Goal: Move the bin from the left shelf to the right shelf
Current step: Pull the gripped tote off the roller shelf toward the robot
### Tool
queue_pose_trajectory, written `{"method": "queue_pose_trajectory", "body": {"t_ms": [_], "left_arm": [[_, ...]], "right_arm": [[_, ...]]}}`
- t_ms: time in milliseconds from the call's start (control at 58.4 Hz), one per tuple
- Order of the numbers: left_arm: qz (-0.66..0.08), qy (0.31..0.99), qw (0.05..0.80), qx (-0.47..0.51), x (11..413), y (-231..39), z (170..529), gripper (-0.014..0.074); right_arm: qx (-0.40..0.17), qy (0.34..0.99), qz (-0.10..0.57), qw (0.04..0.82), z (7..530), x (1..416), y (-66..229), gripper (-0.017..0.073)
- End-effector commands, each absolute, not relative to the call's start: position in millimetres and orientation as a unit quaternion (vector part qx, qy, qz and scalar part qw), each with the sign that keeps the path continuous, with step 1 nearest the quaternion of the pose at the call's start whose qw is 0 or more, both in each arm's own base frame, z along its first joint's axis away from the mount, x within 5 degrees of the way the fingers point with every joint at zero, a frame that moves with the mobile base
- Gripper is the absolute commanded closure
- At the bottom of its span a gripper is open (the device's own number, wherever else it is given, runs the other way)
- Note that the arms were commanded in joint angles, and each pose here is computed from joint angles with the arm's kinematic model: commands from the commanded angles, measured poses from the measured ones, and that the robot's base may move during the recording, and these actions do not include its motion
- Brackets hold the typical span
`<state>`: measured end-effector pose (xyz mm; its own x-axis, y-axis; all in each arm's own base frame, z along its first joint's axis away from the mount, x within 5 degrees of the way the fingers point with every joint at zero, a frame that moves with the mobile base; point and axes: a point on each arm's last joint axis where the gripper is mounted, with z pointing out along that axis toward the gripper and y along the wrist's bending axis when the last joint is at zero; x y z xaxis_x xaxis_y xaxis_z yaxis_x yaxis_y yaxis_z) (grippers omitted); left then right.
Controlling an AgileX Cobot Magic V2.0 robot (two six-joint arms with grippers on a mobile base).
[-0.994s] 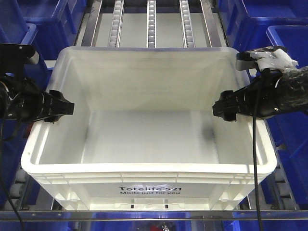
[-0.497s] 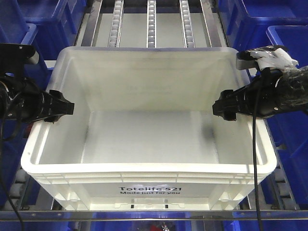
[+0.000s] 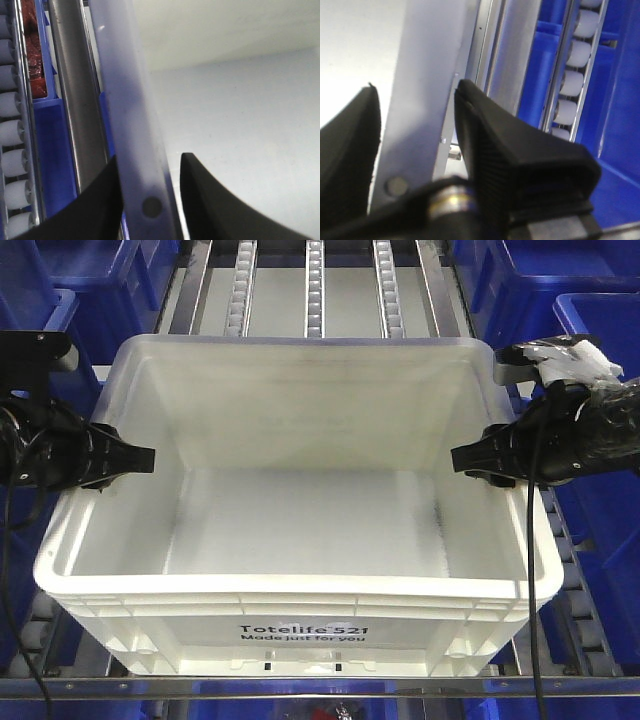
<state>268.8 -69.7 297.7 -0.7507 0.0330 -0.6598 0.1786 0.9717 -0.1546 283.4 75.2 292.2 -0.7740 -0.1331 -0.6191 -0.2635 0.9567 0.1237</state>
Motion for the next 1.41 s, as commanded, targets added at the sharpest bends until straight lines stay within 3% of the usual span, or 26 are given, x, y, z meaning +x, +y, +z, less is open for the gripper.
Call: {"method": "queue_pose_trajectory", "body": {"t_ms": [0,51,788,1062,1388], "left_arm": [[-0.11,0.913,0.387,0.064,269,-71,315,0.0568],[-0.111,0.913,0.387,0.064,269,-71,315,0.0603],[-0.134,0.903,0.404,0.05,268,-73,322,0.0601],[-0.145,0.884,0.441,0.056,263,-73,362,0.0601],[-0.184,0.874,0.448,0.038,256,-76,379,0.0601]], "right_arm": [[-0.103,0.919,0.108,0.365,314,284,75,0.0557],[-0.103,0.919,0.109,0.366,314,284,75,0.0573],[-0.099,0.908,0.124,0.388,334,287,78,0.0567],[-0.095,0.898,0.14,0.407,355,282,78,0.0567],[-0.097,0.879,0.154,0.44,376,264,76,0.0564]]}}
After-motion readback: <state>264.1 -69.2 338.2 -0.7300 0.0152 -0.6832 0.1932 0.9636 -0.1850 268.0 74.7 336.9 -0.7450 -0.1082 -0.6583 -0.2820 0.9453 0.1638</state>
